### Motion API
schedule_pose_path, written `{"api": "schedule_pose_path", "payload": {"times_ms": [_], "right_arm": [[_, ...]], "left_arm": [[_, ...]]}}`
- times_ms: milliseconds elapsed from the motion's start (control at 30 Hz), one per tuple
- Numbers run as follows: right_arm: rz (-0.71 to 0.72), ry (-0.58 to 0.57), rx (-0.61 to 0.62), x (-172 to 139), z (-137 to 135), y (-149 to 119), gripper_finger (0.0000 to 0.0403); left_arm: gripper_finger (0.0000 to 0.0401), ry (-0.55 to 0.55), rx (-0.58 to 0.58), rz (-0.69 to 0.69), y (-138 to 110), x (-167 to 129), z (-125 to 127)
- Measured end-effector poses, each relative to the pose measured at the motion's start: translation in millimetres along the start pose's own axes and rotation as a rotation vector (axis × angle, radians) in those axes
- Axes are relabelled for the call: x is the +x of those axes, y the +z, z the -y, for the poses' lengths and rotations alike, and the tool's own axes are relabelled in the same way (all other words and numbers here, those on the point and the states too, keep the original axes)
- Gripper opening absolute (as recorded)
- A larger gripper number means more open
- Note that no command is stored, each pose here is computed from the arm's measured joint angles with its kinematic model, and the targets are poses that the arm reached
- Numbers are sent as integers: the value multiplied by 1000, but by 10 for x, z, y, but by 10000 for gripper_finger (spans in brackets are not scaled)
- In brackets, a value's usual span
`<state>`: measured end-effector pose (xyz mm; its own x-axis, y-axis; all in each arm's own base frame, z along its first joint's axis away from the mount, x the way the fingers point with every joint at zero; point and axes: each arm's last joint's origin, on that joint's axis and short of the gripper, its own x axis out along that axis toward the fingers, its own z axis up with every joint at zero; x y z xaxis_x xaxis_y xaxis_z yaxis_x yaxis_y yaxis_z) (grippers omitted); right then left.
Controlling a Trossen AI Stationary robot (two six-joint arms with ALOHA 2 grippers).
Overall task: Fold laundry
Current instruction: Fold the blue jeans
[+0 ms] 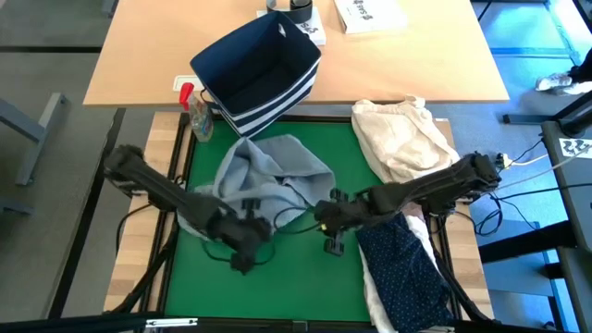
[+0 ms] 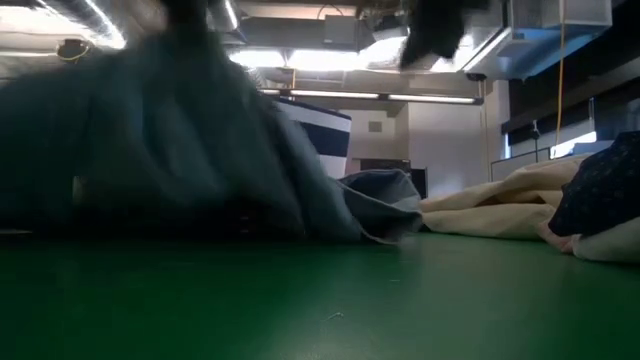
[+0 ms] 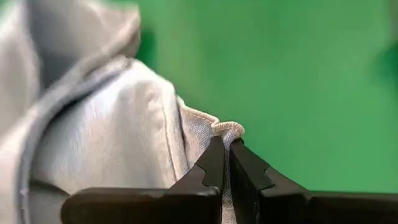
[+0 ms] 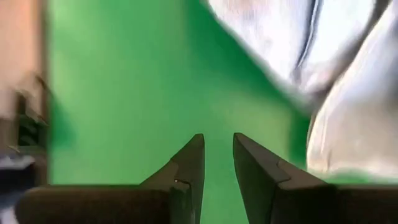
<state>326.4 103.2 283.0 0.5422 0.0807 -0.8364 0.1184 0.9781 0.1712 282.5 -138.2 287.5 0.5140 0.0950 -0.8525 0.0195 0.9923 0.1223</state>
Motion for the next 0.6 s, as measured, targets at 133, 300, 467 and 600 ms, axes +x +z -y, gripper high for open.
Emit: {"api": "schedule_pose_path", "payload": {"times_ms": [133, 300, 467, 600], "right_arm": [[162, 55, -7, -533, -68, 263, 86], [342, 134, -8, -1125, -121, 494, 86], [484, 149, 18, -1515, -142, 648, 86], [536, 131, 36, -1686, -134, 692, 102]], "left_arm": [[5, -118, -85, 223, 152, -891, -270], [5, -215, -171, 513, 163, -1816, -609], [6, -221, -174, 790, 82, -2576, -926], [6, -196, -98, 912, -14, -2916, -1084]]}}
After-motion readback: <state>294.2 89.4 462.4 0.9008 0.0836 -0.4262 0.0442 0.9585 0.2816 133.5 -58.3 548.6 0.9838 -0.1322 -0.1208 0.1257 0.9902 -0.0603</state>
